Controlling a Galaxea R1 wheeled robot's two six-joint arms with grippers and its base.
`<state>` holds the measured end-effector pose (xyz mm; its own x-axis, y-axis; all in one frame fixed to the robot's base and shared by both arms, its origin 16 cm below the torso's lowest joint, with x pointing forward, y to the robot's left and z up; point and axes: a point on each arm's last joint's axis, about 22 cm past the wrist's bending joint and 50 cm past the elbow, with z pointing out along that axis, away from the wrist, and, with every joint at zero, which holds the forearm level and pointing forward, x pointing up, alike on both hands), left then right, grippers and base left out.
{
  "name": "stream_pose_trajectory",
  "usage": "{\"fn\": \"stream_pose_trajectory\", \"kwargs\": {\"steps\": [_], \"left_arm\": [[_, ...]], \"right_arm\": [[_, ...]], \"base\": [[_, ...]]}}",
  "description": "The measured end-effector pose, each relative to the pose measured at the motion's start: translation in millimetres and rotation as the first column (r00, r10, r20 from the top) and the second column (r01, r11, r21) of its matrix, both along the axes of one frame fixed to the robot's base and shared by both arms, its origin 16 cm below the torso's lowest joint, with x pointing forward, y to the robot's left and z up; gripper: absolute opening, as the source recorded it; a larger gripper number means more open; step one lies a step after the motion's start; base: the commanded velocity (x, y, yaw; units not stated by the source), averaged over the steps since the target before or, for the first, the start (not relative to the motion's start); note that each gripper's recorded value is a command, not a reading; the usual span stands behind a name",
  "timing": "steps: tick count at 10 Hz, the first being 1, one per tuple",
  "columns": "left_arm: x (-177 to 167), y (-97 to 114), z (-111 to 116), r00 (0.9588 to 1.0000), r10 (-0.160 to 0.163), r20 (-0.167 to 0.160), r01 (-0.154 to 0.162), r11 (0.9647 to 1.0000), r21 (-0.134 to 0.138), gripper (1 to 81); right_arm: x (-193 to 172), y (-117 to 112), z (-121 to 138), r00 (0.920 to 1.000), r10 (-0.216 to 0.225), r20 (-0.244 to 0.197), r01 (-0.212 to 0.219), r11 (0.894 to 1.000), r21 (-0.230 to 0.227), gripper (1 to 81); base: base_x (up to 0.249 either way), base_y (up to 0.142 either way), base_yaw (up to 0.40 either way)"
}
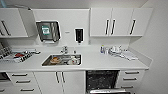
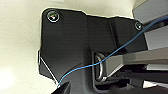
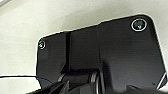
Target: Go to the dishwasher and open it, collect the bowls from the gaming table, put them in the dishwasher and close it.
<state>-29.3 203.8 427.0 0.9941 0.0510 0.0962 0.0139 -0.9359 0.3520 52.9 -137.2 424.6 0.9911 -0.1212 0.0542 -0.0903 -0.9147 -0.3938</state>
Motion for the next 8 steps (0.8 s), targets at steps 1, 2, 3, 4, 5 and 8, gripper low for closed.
{"fn": "stream_pose_trajectory", "kwargs": {"steps": [1,2,3,4,5,8], "left_arm": [[6.4,0.0,0.2,0.9999,0.0,0.015,0.0,1.0,0.0,81.1],[17.3,0.0,0.6,0.9991,0.0,0.042,0.0,1.0,0.0,81.1],[22.6,-0.4,1.0,0.9984,0.0,0.056,0.0,1.0,0.0,81.1],[22.8,-0.4,1.1,0.9982,0.0,0.06,0.0,1.0,0.0,81.1],[20.6,-0.4,1.2,0.9983,-0.001,0.058,0.001,1.0,0.0,81.1],[1.6,-4.3,2.7,0.9993,0.0,0.038,0.0,1.0,-0.005,81.1]], "right_arm": [[6.6,0.0,1.5,0.9999,0.0,0.016,0.0,1.0,0.0,81.1],[18.0,0.2,4.1,0.9991,-0.001,0.043,0.001,1.0,0.001,81.1],[22.9,0.1,5.7,0.9984,0.0,0.057,0.0,1.0,0.0,81.1],[21.2,-0.1,5.9,0.9983,0.0,0.058,0.0,1.0,0.0,81.1],[21.1,-0.5,6.2,0.9982,0.0,0.06,0.0,1.0,-0.001,81.1],[0.7,-0.4,5.6,0.9993,0.002,0.038,-0.002,1.0,-0.001,81.1]], "base": [[0.0,0.0,0.0],[0.0,0.0,0.0],[0.0,0.0,0.0],[0.0,0.0,0.0],[0.0,0.0,0.0],[0.0,0.0,0.0]]}}
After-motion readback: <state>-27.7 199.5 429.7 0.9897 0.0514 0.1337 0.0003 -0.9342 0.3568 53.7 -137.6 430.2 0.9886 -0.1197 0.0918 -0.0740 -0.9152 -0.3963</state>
